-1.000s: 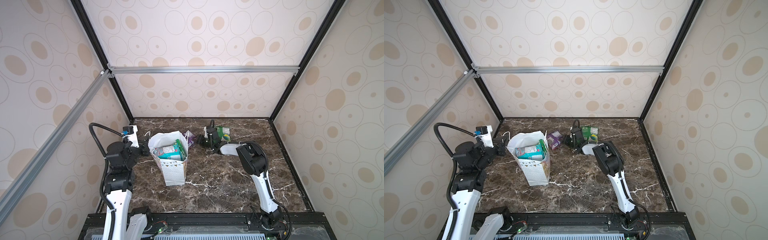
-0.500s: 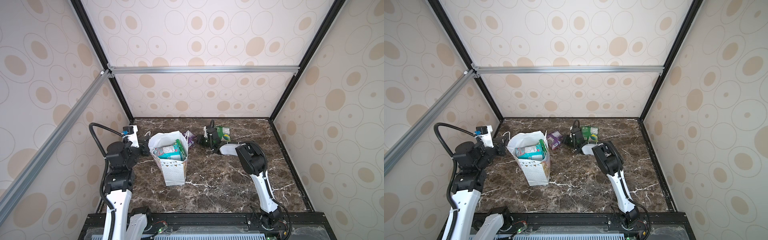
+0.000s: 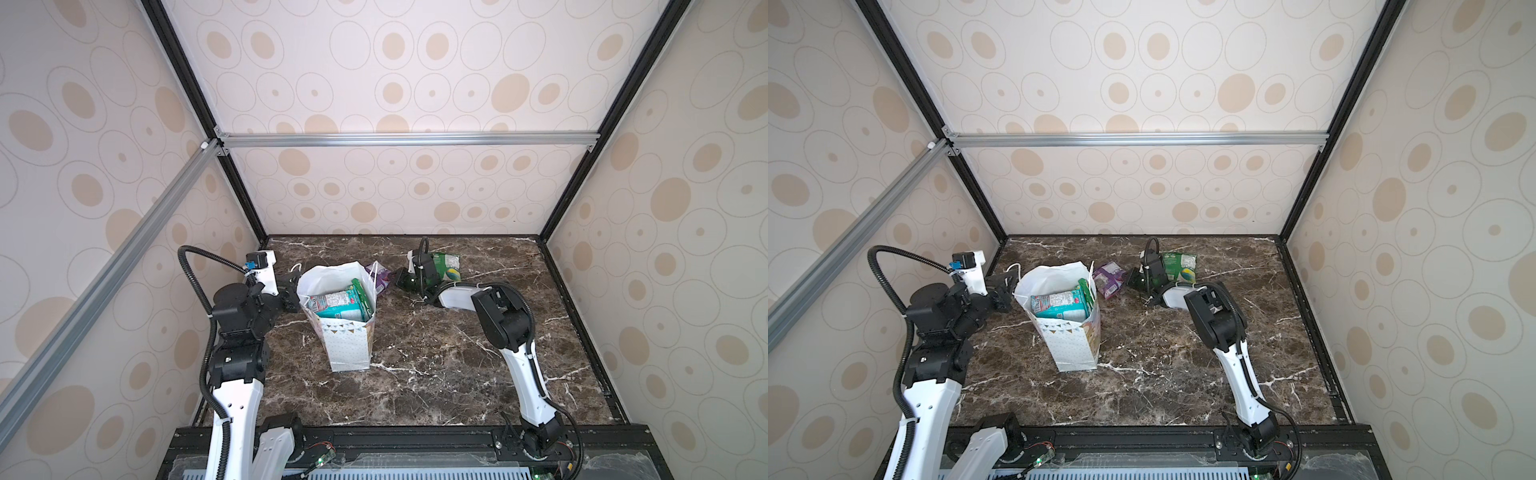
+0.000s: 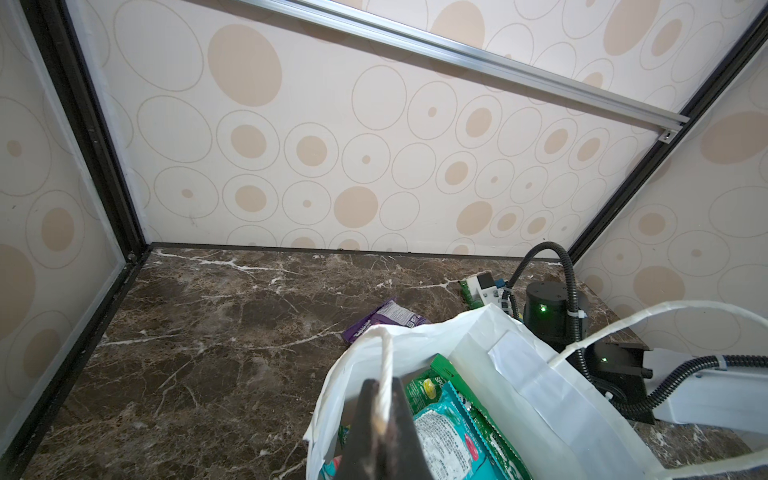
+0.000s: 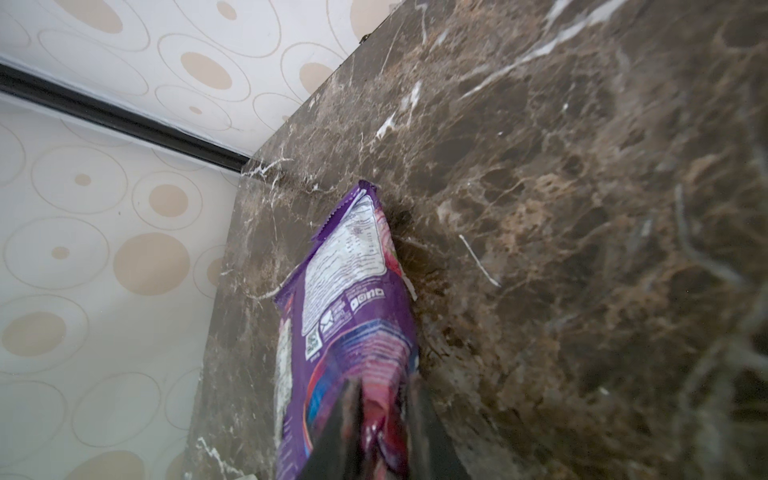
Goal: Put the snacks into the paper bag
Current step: 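Lower the right gripper onto the small purple packet and close it, then lift the purple packet with the right gripper and raise it high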
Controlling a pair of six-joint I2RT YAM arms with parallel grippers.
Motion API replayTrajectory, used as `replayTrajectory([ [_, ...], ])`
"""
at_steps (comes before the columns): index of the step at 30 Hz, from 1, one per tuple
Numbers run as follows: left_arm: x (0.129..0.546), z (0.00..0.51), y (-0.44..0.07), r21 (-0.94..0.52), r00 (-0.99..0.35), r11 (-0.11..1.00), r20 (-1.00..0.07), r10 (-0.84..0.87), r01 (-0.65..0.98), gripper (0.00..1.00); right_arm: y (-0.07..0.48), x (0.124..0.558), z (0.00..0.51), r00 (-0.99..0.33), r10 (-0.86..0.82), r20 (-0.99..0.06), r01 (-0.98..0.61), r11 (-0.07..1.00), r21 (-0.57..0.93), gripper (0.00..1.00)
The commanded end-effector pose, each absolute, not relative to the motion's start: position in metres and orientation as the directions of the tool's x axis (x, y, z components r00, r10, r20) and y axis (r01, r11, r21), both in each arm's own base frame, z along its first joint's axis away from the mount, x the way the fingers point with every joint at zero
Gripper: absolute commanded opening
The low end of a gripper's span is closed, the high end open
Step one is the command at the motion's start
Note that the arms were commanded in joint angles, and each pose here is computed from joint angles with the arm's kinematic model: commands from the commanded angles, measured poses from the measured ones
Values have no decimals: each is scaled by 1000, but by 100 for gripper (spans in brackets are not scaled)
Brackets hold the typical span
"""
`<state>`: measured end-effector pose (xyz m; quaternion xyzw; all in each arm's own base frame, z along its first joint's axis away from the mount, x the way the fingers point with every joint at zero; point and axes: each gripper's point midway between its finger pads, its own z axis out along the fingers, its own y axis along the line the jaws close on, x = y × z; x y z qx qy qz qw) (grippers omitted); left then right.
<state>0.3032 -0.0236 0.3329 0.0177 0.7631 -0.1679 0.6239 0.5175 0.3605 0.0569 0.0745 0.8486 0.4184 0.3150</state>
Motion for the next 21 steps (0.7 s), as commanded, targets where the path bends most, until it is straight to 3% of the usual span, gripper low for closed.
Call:
replayTrajectory([
  [1, 302, 339, -24, -234, -201, 939, -962, -185, 251, 0, 358, 522, 54, -790, 390, -474, -122, 657, 744, 13],
  [5, 302, 340, -24, -230, -198, 940, -963, -183, 251, 0, 354, 521, 58, -781, 390, -487, -124, 668, 734, 1],
  [21, 301, 340, -24, -228, -196, 941, -964, -182, 249, 0, 333, 496, 82, -756, 338, -561, -172, 725, 667, 0],
])
